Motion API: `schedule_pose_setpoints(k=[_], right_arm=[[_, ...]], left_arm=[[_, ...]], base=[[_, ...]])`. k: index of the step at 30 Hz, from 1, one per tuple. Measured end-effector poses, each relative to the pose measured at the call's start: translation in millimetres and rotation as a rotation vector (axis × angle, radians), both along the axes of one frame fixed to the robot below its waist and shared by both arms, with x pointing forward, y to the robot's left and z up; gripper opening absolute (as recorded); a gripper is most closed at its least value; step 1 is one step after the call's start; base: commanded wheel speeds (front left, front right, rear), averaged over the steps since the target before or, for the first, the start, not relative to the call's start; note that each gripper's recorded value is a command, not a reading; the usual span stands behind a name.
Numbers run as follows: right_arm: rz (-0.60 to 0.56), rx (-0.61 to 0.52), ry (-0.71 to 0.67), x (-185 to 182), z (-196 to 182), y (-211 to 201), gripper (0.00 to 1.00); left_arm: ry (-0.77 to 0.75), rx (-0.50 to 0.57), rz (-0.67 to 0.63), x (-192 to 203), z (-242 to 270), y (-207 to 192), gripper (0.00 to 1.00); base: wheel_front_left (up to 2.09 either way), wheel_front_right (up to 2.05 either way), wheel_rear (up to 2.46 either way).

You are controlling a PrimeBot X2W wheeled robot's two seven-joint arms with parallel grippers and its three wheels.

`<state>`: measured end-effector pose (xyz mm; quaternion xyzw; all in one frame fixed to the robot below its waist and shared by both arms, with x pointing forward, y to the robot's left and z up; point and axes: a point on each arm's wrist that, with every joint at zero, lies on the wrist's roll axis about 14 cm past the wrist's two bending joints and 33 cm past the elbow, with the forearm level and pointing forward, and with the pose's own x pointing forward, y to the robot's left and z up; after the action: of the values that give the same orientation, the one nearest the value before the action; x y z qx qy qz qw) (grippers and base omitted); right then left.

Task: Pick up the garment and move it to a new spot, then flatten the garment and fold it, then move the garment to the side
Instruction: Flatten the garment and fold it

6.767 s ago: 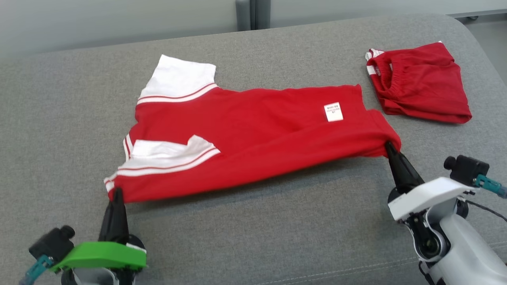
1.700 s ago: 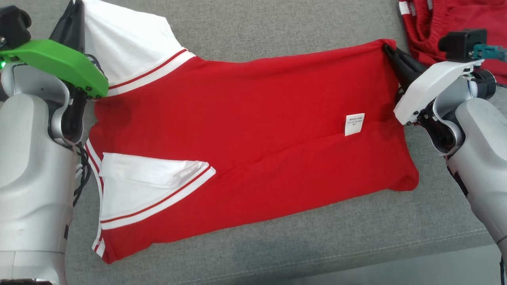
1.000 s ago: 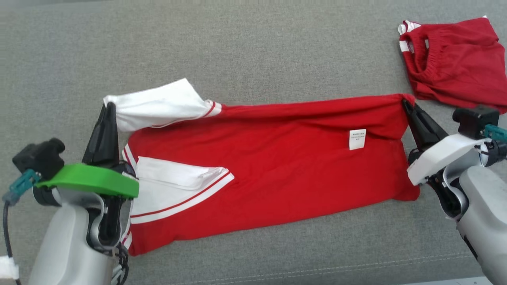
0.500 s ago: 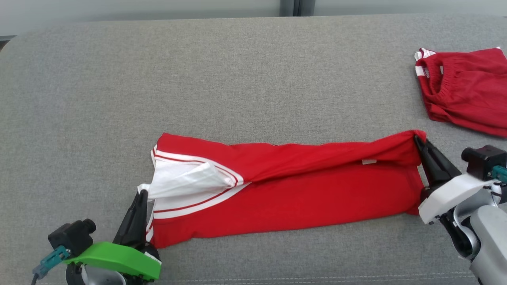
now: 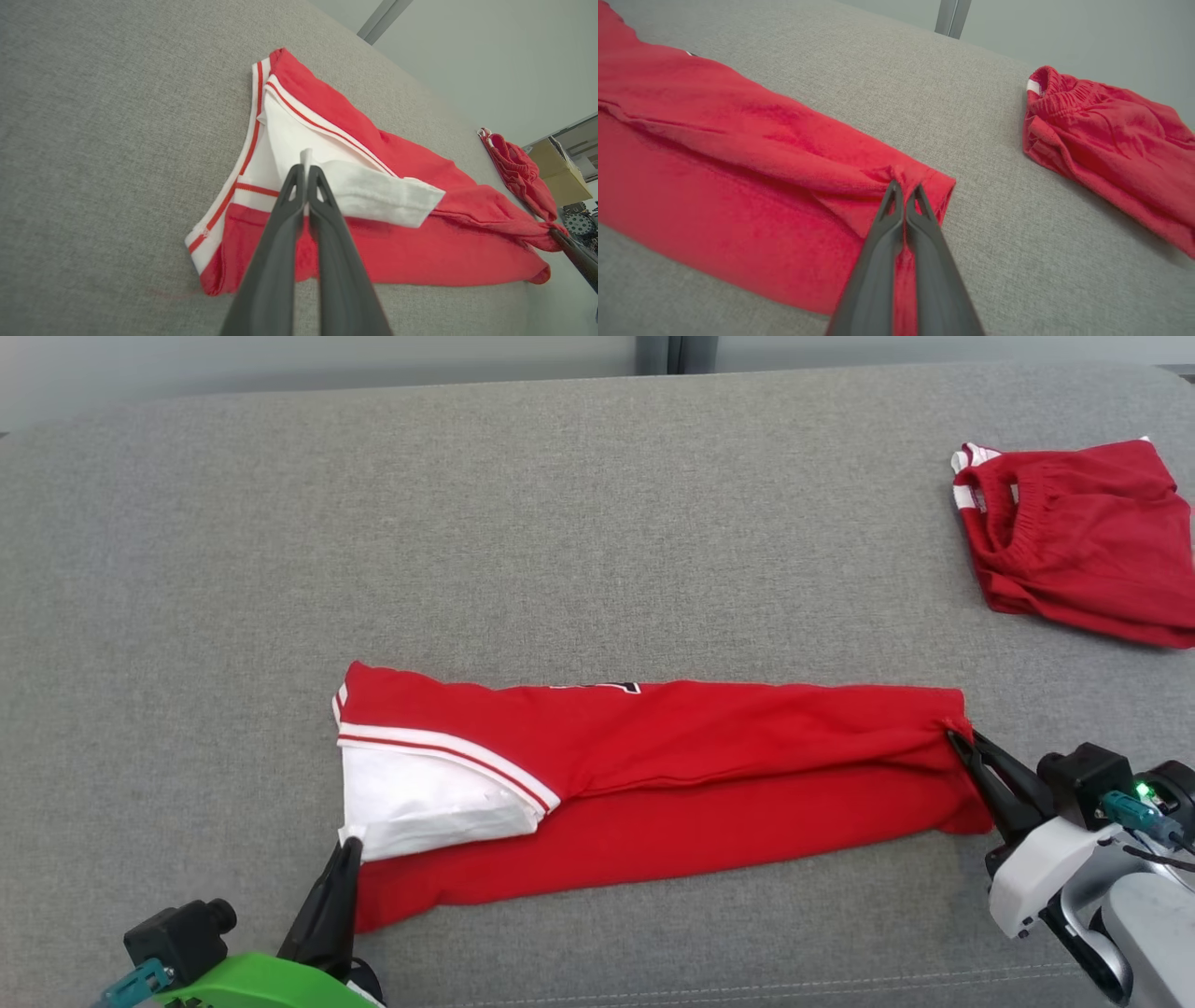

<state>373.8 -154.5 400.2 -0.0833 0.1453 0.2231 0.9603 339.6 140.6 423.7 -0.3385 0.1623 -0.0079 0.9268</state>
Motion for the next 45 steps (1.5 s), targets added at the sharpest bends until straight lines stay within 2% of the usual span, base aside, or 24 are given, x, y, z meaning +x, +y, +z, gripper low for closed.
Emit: schedule_pose_setpoints(k=[1,2,3,4,5,6,7,8,9,10,17,25,28,31,35,41,45], right_arm=[[0.006,-0.015,0.000,-1.8,-0.8,-2.0,0.11],[0.007,-0.024,0.003,-4.0,-2.0,-3.8,0.14],[0.009,-0.031,0.009,-7.7,-4.1,-4.8,0.29],[0.014,-0.041,0.014,-11.3,-6.1,-5.2,0.34],[0.019,-0.050,0.019,-14.9,-8.1,-5.5,0.36],[0.030,-0.060,0.023,-18.6,-9.7,-4.8,0.42],[0.044,-0.072,0.022,-21.3,-10.2,-3.9,0.45],[0.057,-0.083,0.015,-22.3,-9.2,-3.0,0.67],[0.068,-0.096,0.008,-23.0,-8.1,-2.8,0.86],[0.076,-0.108,0.002,-23.7,-7.5,-3.2,1.00],[0.119,-0.154,-0.007,-37.9,-8.1,-1.2,1.00],[0.084,-0.187,0.039,-58.9,-16.3,-23.8,1.00],[0.020,-0.182,0.040,-59.7,-13.7,-39.2,1.00],[-0.138,-0.074,-0.001,-45.5,4.3,-55.3,1.00],[-0.248,0.044,-0.041,-36.1,20.5,-60.1,1.00],[-0.313,0.168,-0.077,-18.1,35.9,-60.1,1.00],[-0.355,0.243,-0.034,-6.2,27.8,-58.3,1.00]], left_arm=[[0.001,0.000,-0.011,0.4,0.5,-2.1,0.00],[-0.002,0.001,-0.017,0.9,1.7,-2.9,0.00],[-0.008,0.003,-0.021,1.5,3.7,-3.4,0.21],[-0.013,0.006,-0.025,2.1,5.3,-3.4,0.35],[-0.017,0.008,-0.026,2.8,7.0,-3.3,0.45],[-0.022,0.009,-0.027,3.2,8.6,-2.9,0.71],[-0.029,0.010,-0.026,3.8,10.6,-2.3,0.87],[-0.033,0.012,-0.024,4.0,12.2,-1.0,1.00],[-0.033,0.016,-0.021,3.8,12.3,0.5,1.00],[-0.032,0.022,-0.018,3.9,12.8,2.1,1.00],[-0.081,0.063,0.002,10.6,29.6,14.5,1.00],[-0.173,0.066,0.008,23.4,55.2,11.0,1.00],[-0.194,0.055,-0.008,26.4,60.8,3.8,1.00],[-0.217,0.040,-0.028,28.3,66.4,-6.4,1.00],[-0.249,0.012,-0.077,28.0,75.4,-29.2,1.00],[-0.270,-0.004,-0.138,25.9,82.5,-51.5,1.00],[-0.277,-0.001,-0.145,22.7,84.7,-54.8,1.00]], base=[[0.00,0.00,0.00],[0.00,0.00,0.00],[0.00,0.00,0.00],[0.00,0.00,0.00],[0.00,0.00,0.00],[0.00,0.00,0.00],[0.00,0.00,0.00],[0.00,0.00,0.00],[0.00,0.00,0.00],[0.00,0.00,0.00],[0.00,0.00,0.00],[0.00,0.00,0.00],[0.00,0.00,0.00],[0.00,0.00,0.00],[0.00,0.00,0.00],[0.00,0.00,0.00],[0.00,0.00,0.00]])
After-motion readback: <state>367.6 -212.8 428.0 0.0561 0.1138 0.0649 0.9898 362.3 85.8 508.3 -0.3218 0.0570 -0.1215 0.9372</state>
